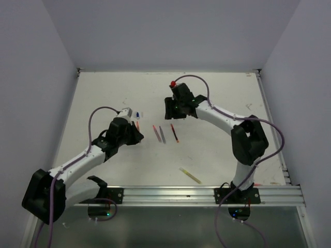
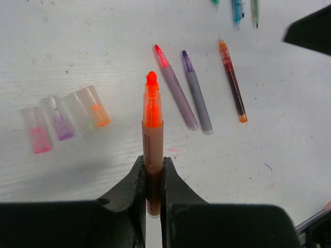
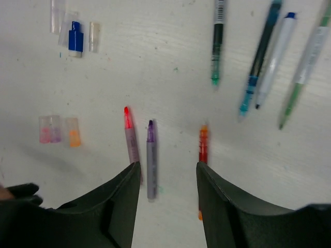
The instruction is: Open the pen caps
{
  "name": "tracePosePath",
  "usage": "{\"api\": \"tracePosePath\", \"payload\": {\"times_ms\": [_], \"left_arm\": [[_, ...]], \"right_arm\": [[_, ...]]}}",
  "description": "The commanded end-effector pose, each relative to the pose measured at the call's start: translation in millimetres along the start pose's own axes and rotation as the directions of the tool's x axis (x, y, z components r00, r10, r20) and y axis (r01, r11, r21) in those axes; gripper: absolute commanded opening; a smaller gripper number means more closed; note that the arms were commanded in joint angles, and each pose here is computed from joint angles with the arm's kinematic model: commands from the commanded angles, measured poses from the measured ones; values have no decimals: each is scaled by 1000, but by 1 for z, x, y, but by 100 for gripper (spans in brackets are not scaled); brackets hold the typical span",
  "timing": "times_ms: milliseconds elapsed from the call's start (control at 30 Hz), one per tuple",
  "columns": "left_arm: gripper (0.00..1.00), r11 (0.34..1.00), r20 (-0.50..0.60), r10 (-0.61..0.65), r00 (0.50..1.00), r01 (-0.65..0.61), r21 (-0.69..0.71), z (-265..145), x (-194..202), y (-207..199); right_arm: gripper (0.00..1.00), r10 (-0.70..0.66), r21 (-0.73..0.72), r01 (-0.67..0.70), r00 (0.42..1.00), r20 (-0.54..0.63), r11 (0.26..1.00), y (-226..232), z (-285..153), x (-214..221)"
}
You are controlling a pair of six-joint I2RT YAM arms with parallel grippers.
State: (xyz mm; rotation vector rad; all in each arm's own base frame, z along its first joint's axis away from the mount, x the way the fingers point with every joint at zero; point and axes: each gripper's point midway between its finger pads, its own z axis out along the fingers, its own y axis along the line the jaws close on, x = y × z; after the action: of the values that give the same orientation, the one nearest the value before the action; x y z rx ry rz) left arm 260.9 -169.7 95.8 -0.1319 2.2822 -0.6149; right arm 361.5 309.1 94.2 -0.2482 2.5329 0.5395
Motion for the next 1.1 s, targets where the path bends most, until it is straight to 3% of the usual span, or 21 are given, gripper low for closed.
{"api": "tracePosePath", "payload": {"times_ms": [0,167,333,600,1067], "left_arm": [[0,992,-10,-51,999,51,119,17,-10,-28],[0,985,-57,-92,994,99,143,42,-7,-37],[1,983,-68,-106,992,115,144,61,-12,-42],[10,978,-144,-137,980,157,136,87,4,-41],[35,977,-159,-156,975,176,121,92,19,-32]], "right_arm": [[51,-118,131,125,991,-62,983,-26,-48,22],[51,-137,59,149,977,-162,987,-33,-74,80],[52,-136,45,148,972,-190,988,-37,-96,118],[52,-88,100,116,964,-251,988,-57,-105,157],[56,-103,28,116,949,-299,993,-43,-96,203]]}}
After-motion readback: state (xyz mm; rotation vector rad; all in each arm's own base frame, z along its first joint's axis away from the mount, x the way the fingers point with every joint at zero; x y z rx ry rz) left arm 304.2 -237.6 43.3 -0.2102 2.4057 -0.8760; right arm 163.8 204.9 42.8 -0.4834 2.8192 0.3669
